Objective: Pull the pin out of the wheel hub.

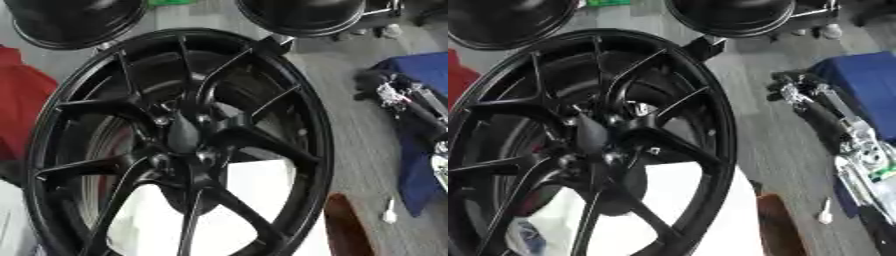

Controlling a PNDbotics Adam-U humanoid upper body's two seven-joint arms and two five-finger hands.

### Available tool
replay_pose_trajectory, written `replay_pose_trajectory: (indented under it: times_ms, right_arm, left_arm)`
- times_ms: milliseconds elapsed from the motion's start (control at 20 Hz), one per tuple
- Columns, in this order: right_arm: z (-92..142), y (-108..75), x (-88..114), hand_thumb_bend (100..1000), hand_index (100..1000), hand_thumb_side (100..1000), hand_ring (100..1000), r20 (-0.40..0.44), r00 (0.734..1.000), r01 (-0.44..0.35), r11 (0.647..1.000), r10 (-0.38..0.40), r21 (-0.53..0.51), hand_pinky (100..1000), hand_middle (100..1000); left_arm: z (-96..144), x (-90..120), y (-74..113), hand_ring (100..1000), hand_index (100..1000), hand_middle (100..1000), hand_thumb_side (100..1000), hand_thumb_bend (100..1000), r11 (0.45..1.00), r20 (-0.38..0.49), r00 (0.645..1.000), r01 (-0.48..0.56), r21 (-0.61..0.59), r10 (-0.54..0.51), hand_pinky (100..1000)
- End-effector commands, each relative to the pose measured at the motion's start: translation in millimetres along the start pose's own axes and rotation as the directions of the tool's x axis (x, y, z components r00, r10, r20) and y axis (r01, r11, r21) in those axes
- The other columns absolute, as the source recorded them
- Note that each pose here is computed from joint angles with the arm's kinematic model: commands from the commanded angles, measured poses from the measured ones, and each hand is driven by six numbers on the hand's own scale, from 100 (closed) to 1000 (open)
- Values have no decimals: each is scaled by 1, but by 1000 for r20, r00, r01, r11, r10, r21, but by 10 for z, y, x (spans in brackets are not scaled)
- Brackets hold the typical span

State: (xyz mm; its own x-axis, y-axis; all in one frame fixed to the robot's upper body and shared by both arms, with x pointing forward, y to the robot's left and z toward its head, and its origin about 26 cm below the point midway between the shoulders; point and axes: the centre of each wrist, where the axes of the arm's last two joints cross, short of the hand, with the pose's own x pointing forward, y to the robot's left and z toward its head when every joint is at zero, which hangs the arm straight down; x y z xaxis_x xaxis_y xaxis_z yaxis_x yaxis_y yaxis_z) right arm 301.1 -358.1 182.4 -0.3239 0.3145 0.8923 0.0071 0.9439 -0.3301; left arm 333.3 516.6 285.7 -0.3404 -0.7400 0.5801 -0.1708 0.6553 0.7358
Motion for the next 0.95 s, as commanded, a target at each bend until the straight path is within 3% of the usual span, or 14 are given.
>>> replay_pose_trajectory:
  times_ms: [50, 450, 950]
  right_arm:
    - [-18, -60, 110, 100, 793, 576, 731, 37, 999, -16, 1000, 16, -13, 972, 680]
    - [-25, -67, 125, 100, 793, 572, 732, 43, 999, -9, 1000, 10, -16, 972, 680]
    - [-53, -72, 165, 100, 794, 560, 732, 60, 998, 0, 1000, 1, -21, 972, 680]
  left_arm:
    - [50, 69, 111, 741, 812, 707, 618, 603, 995, 26, 999, -27, 92, 24, 779]
    - [32, 149, -128, 661, 715, 588, 518, 429, 961, 54, 983, -184, 207, 177, 741]
    - [-28, 413, -646, 646, 701, 577, 532, 412, 853, 107, 904, -426, 300, 414, 731]
